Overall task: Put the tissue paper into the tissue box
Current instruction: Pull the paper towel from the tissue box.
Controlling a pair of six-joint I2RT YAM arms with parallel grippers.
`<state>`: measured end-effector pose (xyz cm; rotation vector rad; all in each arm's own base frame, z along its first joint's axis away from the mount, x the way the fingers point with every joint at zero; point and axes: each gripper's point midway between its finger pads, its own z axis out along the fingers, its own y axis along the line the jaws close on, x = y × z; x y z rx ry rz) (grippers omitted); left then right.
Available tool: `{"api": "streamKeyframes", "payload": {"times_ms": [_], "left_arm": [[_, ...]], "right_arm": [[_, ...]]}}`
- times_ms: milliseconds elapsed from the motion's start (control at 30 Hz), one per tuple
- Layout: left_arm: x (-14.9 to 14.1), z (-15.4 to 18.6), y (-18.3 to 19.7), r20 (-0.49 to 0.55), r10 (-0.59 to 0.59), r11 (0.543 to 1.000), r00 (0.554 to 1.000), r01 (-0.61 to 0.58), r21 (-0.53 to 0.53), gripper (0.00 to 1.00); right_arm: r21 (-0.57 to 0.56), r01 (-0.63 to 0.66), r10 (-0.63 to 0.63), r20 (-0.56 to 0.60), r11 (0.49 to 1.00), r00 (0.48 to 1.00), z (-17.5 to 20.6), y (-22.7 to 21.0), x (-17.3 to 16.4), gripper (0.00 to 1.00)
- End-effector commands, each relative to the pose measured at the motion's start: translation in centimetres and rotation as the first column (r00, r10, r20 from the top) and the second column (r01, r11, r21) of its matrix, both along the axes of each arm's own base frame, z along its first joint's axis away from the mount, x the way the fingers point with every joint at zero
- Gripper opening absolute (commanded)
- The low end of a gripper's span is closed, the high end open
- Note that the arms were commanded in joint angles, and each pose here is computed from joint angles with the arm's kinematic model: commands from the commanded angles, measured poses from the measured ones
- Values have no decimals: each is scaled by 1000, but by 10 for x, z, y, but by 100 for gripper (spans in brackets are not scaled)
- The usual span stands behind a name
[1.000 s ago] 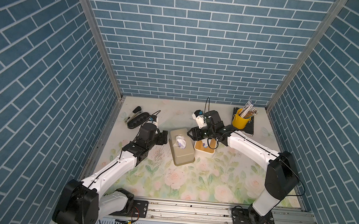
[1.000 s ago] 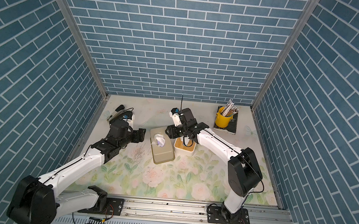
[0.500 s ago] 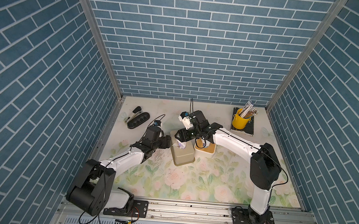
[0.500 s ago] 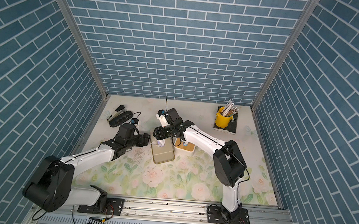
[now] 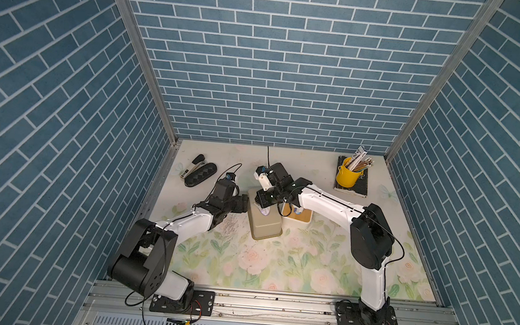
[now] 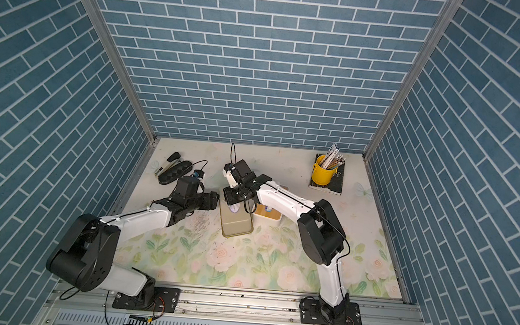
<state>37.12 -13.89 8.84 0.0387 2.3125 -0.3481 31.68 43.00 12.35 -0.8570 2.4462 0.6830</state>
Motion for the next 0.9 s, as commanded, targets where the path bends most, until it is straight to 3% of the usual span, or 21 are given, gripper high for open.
{"api": "streamKeyframes", "payload": {"times_ms": [0,300,500,867], "left_arm": [[11,10,-7,31,-22,1000,999,23,-14,81],[20,8,-15,15,-45,999,999,46,-25,80],[22,0,-20,-8,-61,998,998,61,-27,80],[23,-14,-26,-48,-84,996,995,83,-27,79]], "right_arm": [[26,-8,6,44,1000,999,27,6,-5,14],[-24,-48,51,136,999,989,40,9,-26,11],[-103,-29,48,184,994,982,31,3,-31,11],[-135,-4,43,283,991,958,50,5,-35,8]]}}
